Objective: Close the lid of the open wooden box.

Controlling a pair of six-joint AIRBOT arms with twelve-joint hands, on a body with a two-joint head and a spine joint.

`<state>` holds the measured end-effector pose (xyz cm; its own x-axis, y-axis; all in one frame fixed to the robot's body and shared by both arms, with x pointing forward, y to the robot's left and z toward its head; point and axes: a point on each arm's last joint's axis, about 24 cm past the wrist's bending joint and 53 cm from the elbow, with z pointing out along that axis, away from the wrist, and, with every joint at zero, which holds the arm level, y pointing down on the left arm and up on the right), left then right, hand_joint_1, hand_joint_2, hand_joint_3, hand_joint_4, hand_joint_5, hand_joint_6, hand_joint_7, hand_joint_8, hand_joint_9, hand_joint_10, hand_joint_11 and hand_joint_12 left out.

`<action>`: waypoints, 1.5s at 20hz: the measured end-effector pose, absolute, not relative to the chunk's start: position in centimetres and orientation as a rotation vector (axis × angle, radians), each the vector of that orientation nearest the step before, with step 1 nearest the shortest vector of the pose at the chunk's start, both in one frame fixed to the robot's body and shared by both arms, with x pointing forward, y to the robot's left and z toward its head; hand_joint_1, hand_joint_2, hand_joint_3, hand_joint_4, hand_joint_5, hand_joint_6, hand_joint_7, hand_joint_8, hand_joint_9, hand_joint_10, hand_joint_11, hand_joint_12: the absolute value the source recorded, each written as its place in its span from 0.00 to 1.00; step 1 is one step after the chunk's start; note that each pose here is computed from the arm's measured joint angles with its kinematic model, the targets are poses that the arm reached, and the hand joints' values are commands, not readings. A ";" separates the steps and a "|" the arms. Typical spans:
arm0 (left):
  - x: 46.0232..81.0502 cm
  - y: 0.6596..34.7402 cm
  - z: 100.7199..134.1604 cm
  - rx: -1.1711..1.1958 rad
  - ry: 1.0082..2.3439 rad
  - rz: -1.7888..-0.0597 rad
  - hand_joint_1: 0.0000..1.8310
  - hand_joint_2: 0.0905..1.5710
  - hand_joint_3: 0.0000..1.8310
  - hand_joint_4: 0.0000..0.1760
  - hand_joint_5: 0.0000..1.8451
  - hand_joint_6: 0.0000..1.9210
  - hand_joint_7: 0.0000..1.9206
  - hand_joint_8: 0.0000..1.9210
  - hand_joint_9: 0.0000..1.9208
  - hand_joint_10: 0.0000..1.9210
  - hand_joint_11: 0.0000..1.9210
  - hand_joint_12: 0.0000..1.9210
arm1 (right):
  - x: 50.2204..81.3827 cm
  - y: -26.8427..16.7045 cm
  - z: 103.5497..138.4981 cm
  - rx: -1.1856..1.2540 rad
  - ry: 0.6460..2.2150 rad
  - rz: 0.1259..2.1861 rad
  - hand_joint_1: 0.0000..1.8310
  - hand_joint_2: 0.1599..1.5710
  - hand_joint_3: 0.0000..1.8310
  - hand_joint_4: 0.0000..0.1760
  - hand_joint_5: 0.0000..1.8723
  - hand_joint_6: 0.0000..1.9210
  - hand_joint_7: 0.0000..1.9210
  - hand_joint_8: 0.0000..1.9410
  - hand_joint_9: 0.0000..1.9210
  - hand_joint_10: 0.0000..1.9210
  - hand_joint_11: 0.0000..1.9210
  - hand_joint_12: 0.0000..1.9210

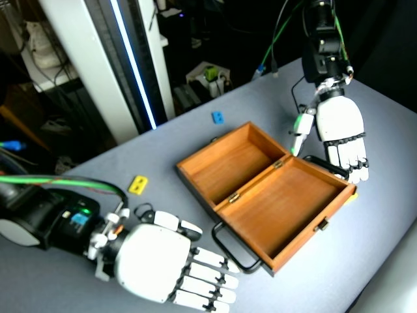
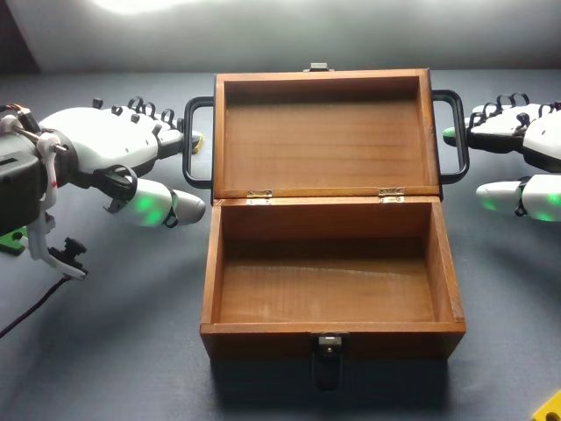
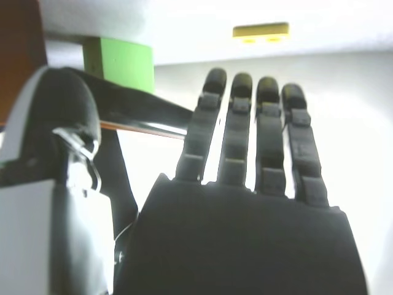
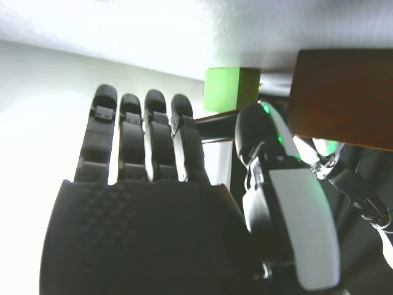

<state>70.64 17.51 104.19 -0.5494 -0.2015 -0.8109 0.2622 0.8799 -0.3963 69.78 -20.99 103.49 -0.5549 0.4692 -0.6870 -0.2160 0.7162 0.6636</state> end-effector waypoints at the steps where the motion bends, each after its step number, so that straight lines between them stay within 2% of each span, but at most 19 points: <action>1: 70.3 17.4 104.4 0.050 2.062 -0.604 0.00 0.77 0.00 0.00 0.01 0.00 0.00 0.00 0.00 0.00 0.00 0.00 | 69.8 -21.0 103.5 0.198 1.969 0.907 0.20 0.90 0.00 0.10 0.09 0.00 0.06 0.00 0.01 0.00 0.02 0.01; 6: 69.5 17.4 105.4 0.061 2.032 -0.622 0.00 0.77 0.00 0.00 0.01 0.00 0.00 0.00 0.00 0.00 0.00 0.00 | 69.5 -20.6 103.6 0.197 1.966 0.925 0.20 0.90 0.00 0.10 0.09 0.00 0.06 0.00 0.01 0.00 0.02 0.01; 7: 69.3 17.4 105.7 0.062 2.023 -0.628 0.00 0.69 0.00 0.00 0.00 0.00 0.00 0.00 0.00 0.00 0.00 0.00 | 69.4 -20.4 103.9 0.198 1.958 0.938 0.23 0.90 0.00 0.00 0.10 0.00 0.07 0.00 0.02 0.00 0.04 0.01; 13: 68.7 17.2 107.1 0.068 1.968 -0.658 0.00 0.66 0.00 0.00 0.00 0.00 0.00 0.00 0.00 0.00 0.00 0.00 | 69.2 -20.0 104.7 0.194 1.940 0.968 0.24 0.90 0.00 0.00 0.11 0.00 0.08 0.00 0.03 0.00 0.04 0.01; 14: 68.5 17.0 107.3 0.068 1.960 -0.668 0.00 0.71 0.01 0.00 0.00 0.00 0.00 0.00 0.00 0.00 0.00 0.00 | 69.1 -19.9 104.8 0.184 1.938 0.969 0.27 0.90 0.00 0.01 0.11 0.00 0.09 0.00 0.03 0.00 0.04 0.01; 15: 68.3 17.0 107.5 0.065 1.952 -0.676 0.00 0.81 0.01 0.00 0.00 0.00 0.00 0.00 0.00 0.00 0.00 0.00 | 68.9 -19.8 105.0 0.177 1.937 0.974 0.25 0.90 0.00 0.00 0.11 0.00 0.09 0.00 0.03 0.00 0.04 0.01; 16: 68.2 17.2 107.6 0.058 1.947 -0.681 0.00 0.83 0.01 0.00 0.00 0.00 0.00 0.00 0.00 0.00 0.00 0.00 | 68.8 -19.8 105.1 0.174 1.934 0.979 0.25 0.90 0.00 0.00 0.11 0.00 0.09 0.00 0.03 0.00 0.03 0.01; 17: 68.1 17.3 107.7 0.052 1.942 -0.690 0.00 0.79 0.00 0.00 0.00 0.00 0.00 0.00 0.00 0.00 0.00 0.00 | 68.8 -19.7 105.4 0.172 1.927 0.986 0.22 0.90 0.00 0.00 0.10 0.00 0.09 0.00 0.02 0.00 0.04 0.01; 19: 67.9 17.5 107.9 0.039 1.935 -0.698 0.00 0.77 0.00 0.00 0.00 0.00 0.00 0.00 0.00 0.00 0.01 0.00 | 68.7 -19.7 105.7 0.166 1.919 0.992 0.23 0.90 0.00 0.00 0.10 0.00 0.09 0.00 0.03 0.00 0.04 0.01; 22: 67.5 17.9 108.4 0.018 1.920 -0.717 0.00 0.80 0.00 0.00 0.00 0.00 0.00 0.00 0.00 0.00 0.00 0.00 | 68.5 -19.6 106.5 0.168 1.899 1.013 0.21 0.89 0.00 0.00 0.11 0.00 0.09 0.00 0.03 0.00 0.04 0.01; 23: 67.4 18.1 108.5 0.017 1.912 -0.720 0.00 0.81 0.01 0.00 0.00 0.00 0.01 0.00 0.01 0.00 0.00 0.00 | 68.4 -19.5 106.5 0.167 1.899 1.016 0.20 0.89 0.00 0.04 0.10 0.00 0.08 0.00 0.03 0.00 0.04 0.01; 25: 66.9 18.2 108.6 0.012 1.908 -0.728 0.00 0.82 0.01 0.00 0.01 0.00 0.01 0.00 0.00 0.00 0.00 0.00 | 68.2 -19.3 106.8 0.166 1.894 1.026 0.24 0.88 0.00 0.02 0.10 0.00 0.09 0.00 0.03 0.00 0.04 0.02; 26: 66.8 18.4 108.8 0.014 1.901 -0.728 0.00 0.82 0.01 0.00 0.01 0.00 0.01 0.00 0.00 0.00 0.00 0.00 | 68.1 -19.2 107.0 0.163 1.888 1.033 0.24 0.87 0.00 0.07 0.10 0.00 0.09 0.00 0.03 0.00 0.04 0.01; 27: 66.5 18.4 108.9 0.011 1.901 -0.733 0.00 0.81 0.00 0.00 0.00 0.00 0.00 0.00 0.00 0.00 0.00 0.00 | 68.0 -19.1 107.1 0.165 1.885 1.041 0.25 0.87 0.00 0.08 0.10 0.00 0.09 0.00 0.03 0.00 0.04 0.01; 28: 66.2 18.5 109.1 0.006 1.893 -0.741 0.00 0.81 0.00 0.00 0.00 0.00 0.00 0.00 0.00 0.00 0.00 0.00 | 67.8 -18.8 107.5 0.162 1.876 1.055 0.25 0.86 0.00 0.00 0.10 0.00 0.10 0.00 0.04 0.00 0.05 0.02; 30: 65.8 18.7 109.4 0.006 1.884 -0.749 0.00 0.83 0.01 0.00 0.00 0.00 0.00 0.00 0.00 0.00 0.00 0.00 | 67.4 -18.5 108.0 0.148 1.862 1.075 0.25 0.87 0.00 0.00 0.10 0.00 0.09 0.00 0.04 0.00 0.06 0.02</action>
